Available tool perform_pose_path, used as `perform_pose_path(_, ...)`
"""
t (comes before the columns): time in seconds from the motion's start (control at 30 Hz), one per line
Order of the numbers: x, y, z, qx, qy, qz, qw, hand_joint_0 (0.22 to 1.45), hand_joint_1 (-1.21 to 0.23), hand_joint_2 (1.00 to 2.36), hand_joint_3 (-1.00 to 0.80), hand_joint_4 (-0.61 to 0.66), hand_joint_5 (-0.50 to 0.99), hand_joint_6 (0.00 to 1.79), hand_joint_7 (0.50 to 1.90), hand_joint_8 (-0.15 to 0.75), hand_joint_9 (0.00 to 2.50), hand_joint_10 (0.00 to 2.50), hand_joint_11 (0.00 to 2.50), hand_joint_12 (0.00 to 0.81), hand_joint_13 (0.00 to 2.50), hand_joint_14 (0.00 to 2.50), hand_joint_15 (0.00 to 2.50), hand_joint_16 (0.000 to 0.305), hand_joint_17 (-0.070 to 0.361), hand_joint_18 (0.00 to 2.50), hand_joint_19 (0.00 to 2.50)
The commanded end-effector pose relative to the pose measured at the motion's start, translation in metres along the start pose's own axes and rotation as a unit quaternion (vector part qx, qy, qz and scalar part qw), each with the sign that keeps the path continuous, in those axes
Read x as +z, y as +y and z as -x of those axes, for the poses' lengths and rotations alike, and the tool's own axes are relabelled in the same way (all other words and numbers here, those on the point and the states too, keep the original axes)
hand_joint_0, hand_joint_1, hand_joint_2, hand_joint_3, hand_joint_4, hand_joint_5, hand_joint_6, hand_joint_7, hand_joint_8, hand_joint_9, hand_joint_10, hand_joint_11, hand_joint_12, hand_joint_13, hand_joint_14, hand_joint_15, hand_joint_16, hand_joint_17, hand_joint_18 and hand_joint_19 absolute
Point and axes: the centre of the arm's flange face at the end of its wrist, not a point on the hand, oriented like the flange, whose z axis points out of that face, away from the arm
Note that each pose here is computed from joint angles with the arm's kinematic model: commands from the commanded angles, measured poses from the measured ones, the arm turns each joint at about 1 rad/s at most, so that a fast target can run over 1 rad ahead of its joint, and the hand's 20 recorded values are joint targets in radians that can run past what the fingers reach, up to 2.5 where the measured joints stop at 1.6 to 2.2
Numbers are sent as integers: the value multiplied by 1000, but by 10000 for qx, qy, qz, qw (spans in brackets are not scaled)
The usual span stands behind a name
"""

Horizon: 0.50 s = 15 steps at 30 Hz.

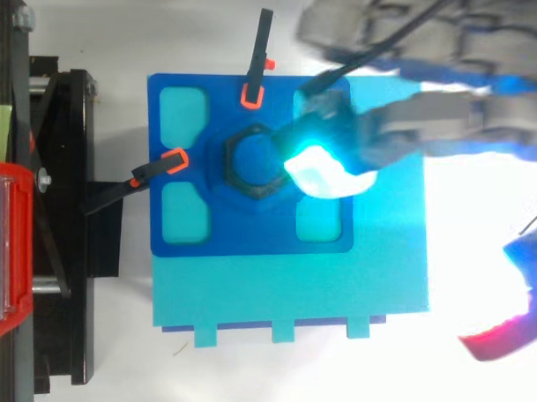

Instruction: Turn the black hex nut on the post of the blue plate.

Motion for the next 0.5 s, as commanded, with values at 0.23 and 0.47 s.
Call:
perform_pose_path(0.23,-48,-12,-22,610,158,-187,9978,479,-514,1000,-500,123,-237,501,648,170,0,0,0,345,0,0,0,54,121,0,36)
perform_pose_path(0.47,-52,-19,-23,1602,235,-374,9861,472,-513,1000,-500,106,-248,501,639,159,0,0,0,341,0,0,0,55,124,0,17)
